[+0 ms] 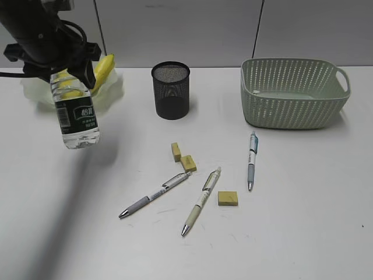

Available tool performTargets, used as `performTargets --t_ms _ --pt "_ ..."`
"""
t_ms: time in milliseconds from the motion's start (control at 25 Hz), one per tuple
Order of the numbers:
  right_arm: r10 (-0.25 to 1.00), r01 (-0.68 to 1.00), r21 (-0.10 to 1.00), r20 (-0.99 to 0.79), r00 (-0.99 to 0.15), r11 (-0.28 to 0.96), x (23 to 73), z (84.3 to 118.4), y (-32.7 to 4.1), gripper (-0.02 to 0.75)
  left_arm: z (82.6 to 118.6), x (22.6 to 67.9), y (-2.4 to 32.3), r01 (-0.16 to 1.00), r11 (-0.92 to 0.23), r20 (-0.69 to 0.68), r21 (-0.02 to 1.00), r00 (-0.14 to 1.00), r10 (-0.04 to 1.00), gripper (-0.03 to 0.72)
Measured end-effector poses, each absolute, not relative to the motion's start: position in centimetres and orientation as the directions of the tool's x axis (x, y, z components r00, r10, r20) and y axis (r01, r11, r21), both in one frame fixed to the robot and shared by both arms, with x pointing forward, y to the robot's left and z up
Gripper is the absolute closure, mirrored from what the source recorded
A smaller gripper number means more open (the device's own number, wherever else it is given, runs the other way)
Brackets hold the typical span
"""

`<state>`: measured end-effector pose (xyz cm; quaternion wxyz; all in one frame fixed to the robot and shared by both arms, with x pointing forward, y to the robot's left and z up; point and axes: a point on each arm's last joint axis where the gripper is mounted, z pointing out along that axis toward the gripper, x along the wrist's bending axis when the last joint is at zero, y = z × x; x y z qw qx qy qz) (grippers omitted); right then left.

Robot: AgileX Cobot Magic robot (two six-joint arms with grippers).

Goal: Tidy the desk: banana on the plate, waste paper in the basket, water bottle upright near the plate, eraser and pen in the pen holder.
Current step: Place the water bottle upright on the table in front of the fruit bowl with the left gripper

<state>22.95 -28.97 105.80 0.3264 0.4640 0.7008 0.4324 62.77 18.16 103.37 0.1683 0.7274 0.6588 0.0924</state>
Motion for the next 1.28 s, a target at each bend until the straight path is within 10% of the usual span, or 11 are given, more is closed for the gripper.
performTargets --t_ms 640,1280 --pt "0.933 0.368 0.909 -0.056 -0.356 0.195 22.9 105.8 -29.0 0.15 99.8 54.2 20.8 0.502 -0.042 -0.099 0.864 0.251 0.963 0.207" --pt "0.933 0.368 0.909 -0.056 -0.356 0.195 22.9 105.8 -29.0 0.15 96.5 55.5 19.8 0.471 -0.336 0.114 0.815 0.439 0.891 0.207"
